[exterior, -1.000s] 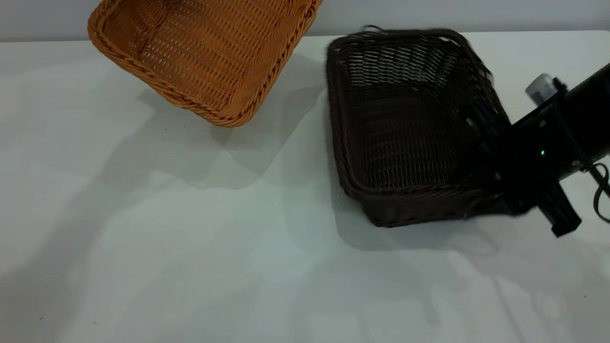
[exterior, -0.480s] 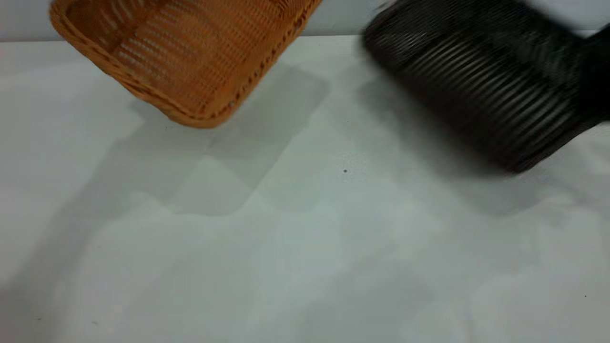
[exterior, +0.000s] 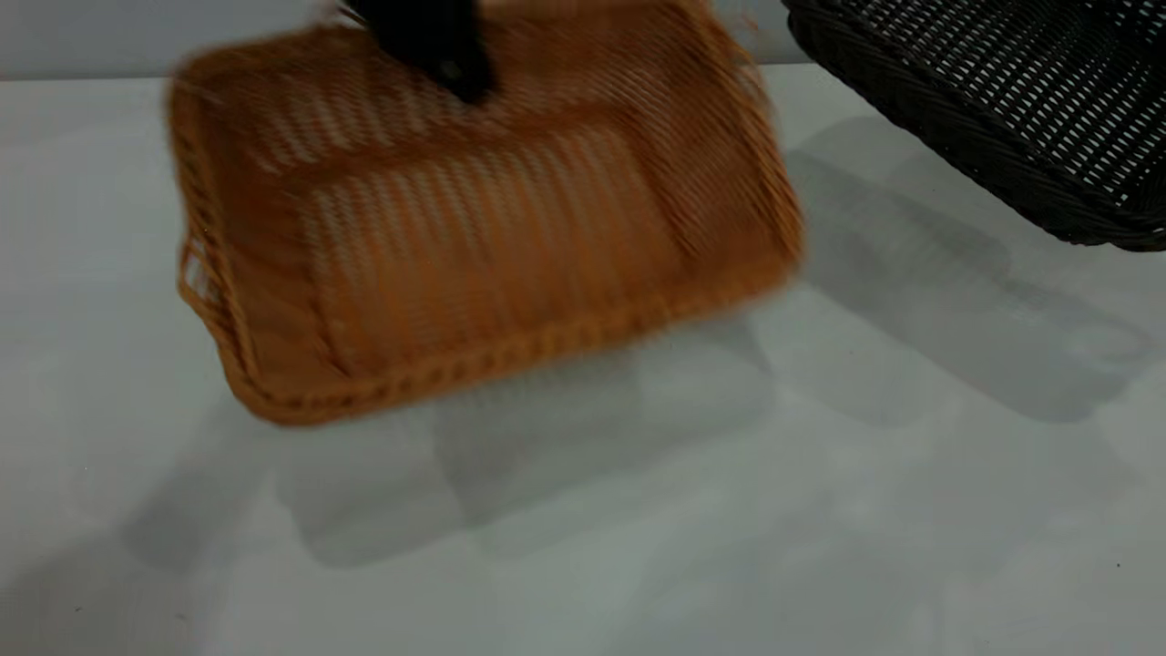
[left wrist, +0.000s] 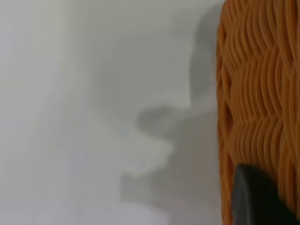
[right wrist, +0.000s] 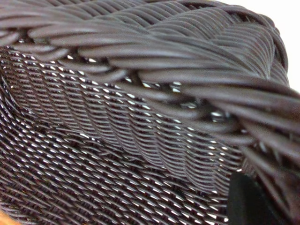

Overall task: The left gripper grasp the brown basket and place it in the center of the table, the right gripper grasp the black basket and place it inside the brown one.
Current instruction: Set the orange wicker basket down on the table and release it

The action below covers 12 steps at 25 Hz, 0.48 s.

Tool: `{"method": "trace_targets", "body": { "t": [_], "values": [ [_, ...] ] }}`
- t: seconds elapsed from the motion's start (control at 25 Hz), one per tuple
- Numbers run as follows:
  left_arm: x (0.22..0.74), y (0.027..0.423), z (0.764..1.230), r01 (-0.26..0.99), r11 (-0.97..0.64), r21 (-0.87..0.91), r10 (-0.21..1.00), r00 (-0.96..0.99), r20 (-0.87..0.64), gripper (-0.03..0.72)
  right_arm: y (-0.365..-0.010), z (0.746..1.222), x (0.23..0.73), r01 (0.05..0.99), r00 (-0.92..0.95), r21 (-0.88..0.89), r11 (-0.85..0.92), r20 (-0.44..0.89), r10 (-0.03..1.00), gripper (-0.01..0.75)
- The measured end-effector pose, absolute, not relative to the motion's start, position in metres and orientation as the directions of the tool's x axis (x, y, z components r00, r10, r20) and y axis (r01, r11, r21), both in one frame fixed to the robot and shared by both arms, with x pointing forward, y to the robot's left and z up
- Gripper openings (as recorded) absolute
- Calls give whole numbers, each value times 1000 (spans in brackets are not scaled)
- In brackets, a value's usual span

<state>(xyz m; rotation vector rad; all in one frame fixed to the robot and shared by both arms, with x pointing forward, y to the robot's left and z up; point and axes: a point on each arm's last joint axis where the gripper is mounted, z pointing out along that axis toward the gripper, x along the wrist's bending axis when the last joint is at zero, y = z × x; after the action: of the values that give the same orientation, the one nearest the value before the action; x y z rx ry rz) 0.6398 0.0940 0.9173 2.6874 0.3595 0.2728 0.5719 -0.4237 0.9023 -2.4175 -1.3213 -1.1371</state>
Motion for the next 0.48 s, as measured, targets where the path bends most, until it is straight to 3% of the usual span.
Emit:
{"method": "trace_targets", "body": {
  "t": [0.24, 0.48],
  "values": [
    [629, 66, 876, -74, -876, 477, -5, 989, 145, 78, -421, 904, 571, 789, 304, 194, -583, 701, 645, 77],
    [630, 58, 866, -139, -849, 510, -49, 981, 186, 85, -419, 905, 570, 801, 291, 181, -570, 715, 635, 77]
  ]
}}
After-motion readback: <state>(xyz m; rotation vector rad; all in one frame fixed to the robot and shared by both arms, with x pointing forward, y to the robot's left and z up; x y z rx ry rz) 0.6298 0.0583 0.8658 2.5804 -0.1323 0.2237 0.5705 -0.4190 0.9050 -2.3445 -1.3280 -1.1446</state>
